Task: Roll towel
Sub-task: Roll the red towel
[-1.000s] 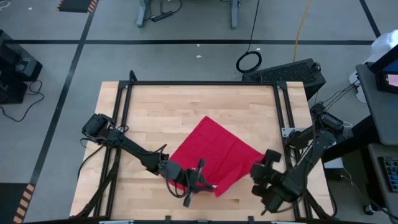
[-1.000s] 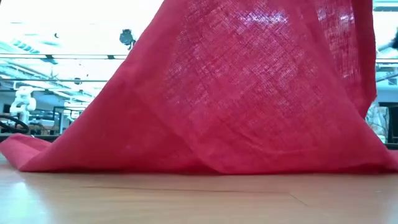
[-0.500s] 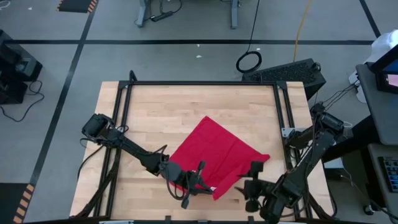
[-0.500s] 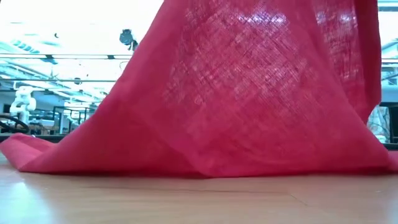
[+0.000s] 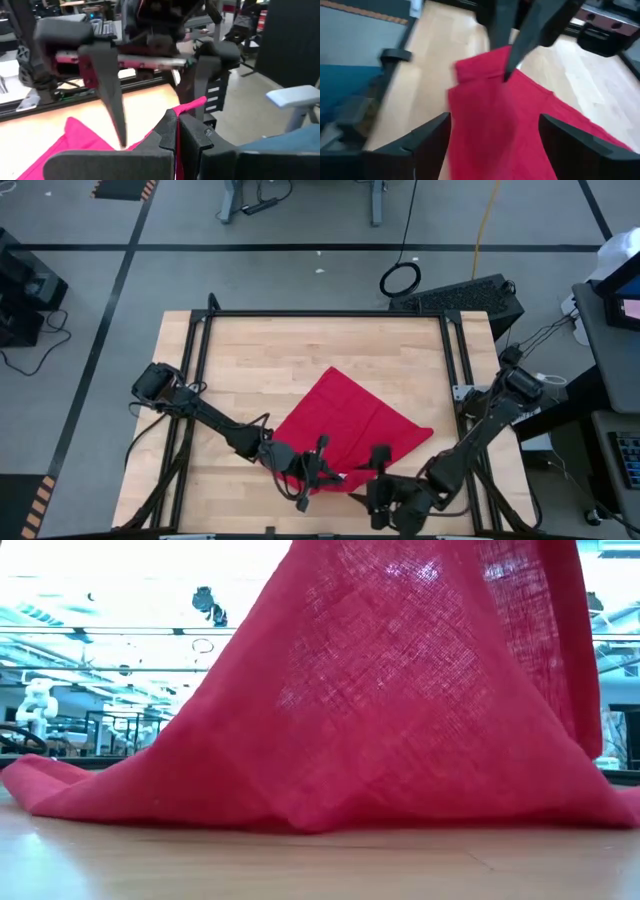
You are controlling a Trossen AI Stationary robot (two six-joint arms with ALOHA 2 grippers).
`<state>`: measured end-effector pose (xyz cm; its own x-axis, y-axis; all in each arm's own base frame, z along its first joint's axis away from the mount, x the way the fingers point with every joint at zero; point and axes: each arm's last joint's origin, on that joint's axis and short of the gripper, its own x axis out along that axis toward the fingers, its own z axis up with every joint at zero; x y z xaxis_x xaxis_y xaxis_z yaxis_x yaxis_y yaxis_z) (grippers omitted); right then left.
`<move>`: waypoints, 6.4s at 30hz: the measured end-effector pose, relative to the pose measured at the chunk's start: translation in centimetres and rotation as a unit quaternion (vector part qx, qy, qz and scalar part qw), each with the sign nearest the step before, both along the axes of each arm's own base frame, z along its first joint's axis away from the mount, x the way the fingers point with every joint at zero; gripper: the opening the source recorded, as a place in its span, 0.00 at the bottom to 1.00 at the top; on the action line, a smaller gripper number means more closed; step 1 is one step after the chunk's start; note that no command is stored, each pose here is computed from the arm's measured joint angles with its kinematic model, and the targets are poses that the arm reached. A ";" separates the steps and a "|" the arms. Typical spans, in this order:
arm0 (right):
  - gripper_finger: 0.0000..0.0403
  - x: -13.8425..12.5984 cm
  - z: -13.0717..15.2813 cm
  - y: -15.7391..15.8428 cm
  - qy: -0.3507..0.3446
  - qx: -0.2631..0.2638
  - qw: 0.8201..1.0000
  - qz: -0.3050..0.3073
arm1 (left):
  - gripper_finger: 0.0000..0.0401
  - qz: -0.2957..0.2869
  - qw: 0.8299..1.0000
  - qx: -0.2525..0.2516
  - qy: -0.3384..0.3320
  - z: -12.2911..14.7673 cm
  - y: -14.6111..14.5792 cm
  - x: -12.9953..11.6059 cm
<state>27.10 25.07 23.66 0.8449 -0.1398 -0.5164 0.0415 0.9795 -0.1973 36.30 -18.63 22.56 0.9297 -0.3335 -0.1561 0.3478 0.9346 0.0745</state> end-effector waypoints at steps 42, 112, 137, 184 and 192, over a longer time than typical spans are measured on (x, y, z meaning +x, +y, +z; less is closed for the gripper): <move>0.00 -8.2 -1.9 3.9 0.036 0.145 0.984 -0.097 | 0.47 0.278 0.847 0.130 0.433 -6.1 1.9 -11.8; 0.00 -10.1 -2.3 3.7 0.057 0.154 0.977 -0.133 | 0.18 0.280 0.864 0.115 0.401 -12.5 12.6 -5.7; 0.00 -1.5 -5.7 -1.1 0.153 0.121 0.961 -0.195 | 0.18 0.371 0.779 0.129 0.489 -7.5 9.0 -14.0; 0.00 -3.7 -5.7 0.6 0.171 0.114 0.964 -0.168 | 0.13 0.299 0.857 -0.050 0.416 -9.2 -3.5 -21.4; 0.07 -3.6 -5.6 1.1 0.173 0.128 0.966 -0.144 | 0.03 0.278 0.867 -0.047 0.411 -8.7 -4.6 -22.1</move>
